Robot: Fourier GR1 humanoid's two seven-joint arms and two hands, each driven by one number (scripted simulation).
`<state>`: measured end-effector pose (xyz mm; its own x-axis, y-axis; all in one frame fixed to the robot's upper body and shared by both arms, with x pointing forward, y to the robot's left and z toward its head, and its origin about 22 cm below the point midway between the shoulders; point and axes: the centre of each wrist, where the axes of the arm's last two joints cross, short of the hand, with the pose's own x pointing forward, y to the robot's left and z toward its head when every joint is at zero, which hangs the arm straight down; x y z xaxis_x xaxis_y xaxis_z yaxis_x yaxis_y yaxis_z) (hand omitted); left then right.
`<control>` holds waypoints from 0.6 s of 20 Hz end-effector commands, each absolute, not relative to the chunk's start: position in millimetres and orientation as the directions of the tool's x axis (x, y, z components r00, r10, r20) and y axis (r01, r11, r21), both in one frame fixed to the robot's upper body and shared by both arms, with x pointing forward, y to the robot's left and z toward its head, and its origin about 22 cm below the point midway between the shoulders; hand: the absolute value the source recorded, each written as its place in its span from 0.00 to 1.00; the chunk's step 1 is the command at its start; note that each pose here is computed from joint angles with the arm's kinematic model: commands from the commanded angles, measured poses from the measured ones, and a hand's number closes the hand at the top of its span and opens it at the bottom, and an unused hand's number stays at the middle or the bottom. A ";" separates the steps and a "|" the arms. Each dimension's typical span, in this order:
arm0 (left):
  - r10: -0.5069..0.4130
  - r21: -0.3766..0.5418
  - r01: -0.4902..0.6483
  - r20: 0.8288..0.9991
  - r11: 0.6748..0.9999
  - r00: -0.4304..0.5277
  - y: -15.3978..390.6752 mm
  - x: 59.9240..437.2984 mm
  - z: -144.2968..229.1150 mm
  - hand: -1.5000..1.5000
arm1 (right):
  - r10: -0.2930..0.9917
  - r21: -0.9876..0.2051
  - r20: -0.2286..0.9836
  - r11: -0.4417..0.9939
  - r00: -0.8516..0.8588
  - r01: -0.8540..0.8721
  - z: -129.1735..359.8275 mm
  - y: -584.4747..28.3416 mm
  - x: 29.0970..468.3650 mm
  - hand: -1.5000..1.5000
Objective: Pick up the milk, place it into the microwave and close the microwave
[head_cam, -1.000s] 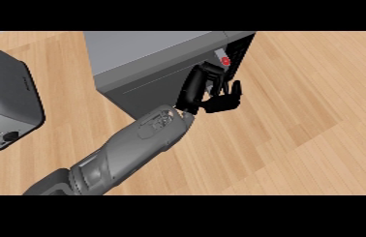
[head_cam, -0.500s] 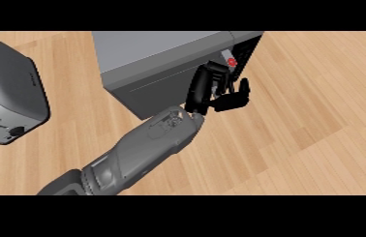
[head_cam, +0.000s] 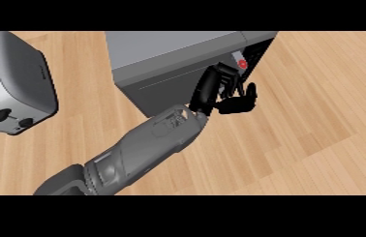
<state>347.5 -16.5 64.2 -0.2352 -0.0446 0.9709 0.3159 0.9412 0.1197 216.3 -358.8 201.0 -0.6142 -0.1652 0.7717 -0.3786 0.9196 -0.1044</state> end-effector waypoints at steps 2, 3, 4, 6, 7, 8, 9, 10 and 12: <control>-0.149 0.160 0.084 0.980 0.983 -0.132 45.1 386.0 43.8 1.00 | -0.158 -0.104 0.764 0.927 -0.626 -0.361 206.4 -361.4 211.0 0.00; -0.164 0.176 0.080 0.977 0.981 -0.137 50.3 387.8 42.4 1.00 | -0.157 -0.099 0.760 0.931 -0.631 -0.350 206.5 -364.3 209.1 0.00; -0.161 0.174 0.087 0.977 0.981 -0.136 51.2 387.4 40.5 0.00 | -0.154 -0.100 0.763 0.931 -0.628 -0.351 208.6 -364.8 208.2 0.00; -0.147 0.160 0.082 0.978 0.984 -0.150 50.7 388.8 43.4 0.00 | -0.148 -0.094 0.767 0.937 -0.625 -0.337 207.8 -367.3 207.0 0.00; -0.151 0.165 0.083 0.977 0.983 -0.153 55.0 391.0 44.4 0.00 | -0.141 -0.103 0.766 0.936 -0.627 -0.337 209.8 -366.9 205.4 0.00; -0.140 0.153 0.085 0.979 0.984 -0.145 53.7 390.9 45.1 0.00 | -0.138 -0.106 0.763 0.937 -0.631 -0.332 212.6 -367.3 204.7 0.00; -0.150 0.163 0.088 0.978 0.983 -0.144 59.4 390.8 40.6 0.00 | -0.138 -0.101 0.765 0.939 -0.629 -0.329 211.2 -367.7 203.2 0.00; -0.152 0.166 0.094 0.978 0.982 -0.140 58.0 389.7 38.8 0.00 | -0.139 -0.101 0.761 0.939 -0.633 -0.327 213.7 -367.3 202.0 0.00; -0.151 0.165 0.102 0.979 0.981 -0.139 60.0 390.9 39.2 0.00 | -0.136 -0.099 0.767 0.940 -0.627 -0.326 213.2 -368.0 199.8 0.00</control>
<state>344.7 -18.9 59.2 -0.2360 -0.0211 0.9715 0.4375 0.8904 0.1256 203.7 -366.8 211.1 -0.6289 -0.1423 0.7644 -0.3336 0.9374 -0.0999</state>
